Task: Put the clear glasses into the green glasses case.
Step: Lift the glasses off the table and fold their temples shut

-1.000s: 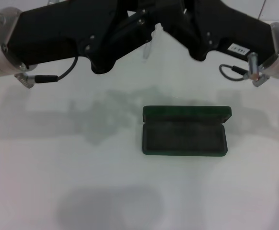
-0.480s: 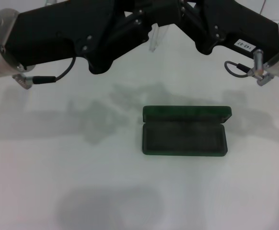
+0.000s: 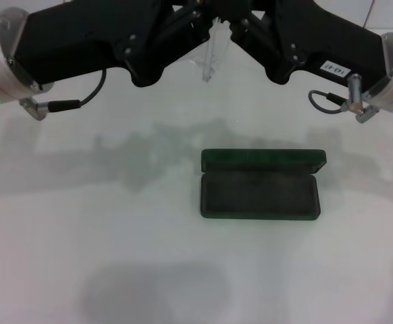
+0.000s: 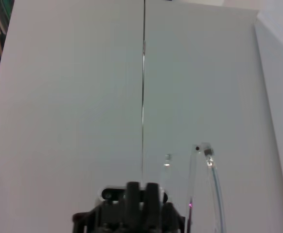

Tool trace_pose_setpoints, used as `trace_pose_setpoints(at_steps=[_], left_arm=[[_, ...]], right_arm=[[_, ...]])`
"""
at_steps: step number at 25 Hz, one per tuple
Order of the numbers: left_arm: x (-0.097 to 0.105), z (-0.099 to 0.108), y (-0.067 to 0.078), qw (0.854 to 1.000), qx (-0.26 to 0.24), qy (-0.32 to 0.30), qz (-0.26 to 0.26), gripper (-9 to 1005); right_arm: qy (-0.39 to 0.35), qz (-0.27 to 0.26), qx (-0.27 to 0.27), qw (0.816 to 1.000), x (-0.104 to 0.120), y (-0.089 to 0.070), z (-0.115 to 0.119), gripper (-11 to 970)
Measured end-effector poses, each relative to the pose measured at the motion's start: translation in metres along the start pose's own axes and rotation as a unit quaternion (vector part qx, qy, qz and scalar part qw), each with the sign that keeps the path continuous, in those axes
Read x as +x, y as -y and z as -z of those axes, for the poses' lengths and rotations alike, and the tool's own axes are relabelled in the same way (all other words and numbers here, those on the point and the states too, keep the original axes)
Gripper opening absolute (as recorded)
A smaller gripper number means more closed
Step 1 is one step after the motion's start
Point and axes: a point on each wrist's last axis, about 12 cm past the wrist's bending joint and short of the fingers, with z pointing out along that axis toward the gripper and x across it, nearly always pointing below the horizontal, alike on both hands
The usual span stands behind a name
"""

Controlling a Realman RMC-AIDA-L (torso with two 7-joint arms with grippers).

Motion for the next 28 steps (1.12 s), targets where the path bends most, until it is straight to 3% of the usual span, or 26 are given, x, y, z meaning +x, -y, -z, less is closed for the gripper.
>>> trace_pose_setpoints(at_steps=[28], left_arm=[[0.0038, 0.0043, -0.0032, 0.999, -0.034, -0.002, 0.001, 85]], right_arm=[[-0.014, -0.003, -0.01, 1.0, 0.0043, -0.0023, -0.0028, 116]])
